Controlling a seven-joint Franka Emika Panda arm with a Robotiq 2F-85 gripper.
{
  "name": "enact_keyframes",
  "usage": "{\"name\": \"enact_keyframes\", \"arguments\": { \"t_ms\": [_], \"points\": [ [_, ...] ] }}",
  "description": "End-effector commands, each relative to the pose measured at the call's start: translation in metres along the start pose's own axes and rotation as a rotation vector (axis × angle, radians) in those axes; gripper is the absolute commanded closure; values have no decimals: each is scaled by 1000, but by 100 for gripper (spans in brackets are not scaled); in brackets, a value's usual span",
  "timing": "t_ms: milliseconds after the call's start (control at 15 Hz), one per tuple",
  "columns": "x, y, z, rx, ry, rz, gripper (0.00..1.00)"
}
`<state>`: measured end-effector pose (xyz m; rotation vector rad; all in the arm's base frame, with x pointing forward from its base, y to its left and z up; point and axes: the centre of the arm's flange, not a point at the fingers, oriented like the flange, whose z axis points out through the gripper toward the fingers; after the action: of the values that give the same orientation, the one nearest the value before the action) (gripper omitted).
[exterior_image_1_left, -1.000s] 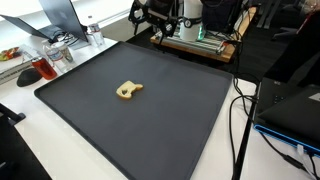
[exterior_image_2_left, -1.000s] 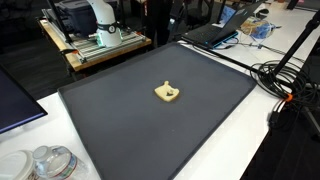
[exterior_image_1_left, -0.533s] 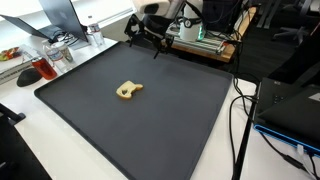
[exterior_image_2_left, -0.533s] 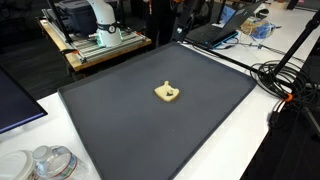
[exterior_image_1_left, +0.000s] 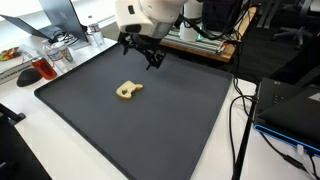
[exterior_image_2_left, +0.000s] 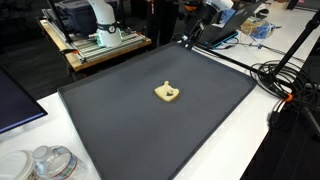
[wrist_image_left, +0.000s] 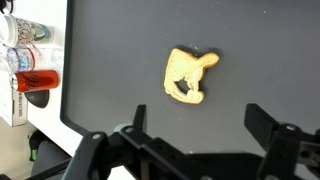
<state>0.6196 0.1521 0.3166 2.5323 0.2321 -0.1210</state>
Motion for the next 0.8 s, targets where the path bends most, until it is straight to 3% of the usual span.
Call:
{"name": "enact_keyframes", "arguments": {
  "t_ms": [0,400,733],
  "points": [
    [48,-3,-1,27,-84,76,0],
    [85,5,8,123,-175,127,0],
    [95,23,34,255,-224,129,0]
  ]
}}
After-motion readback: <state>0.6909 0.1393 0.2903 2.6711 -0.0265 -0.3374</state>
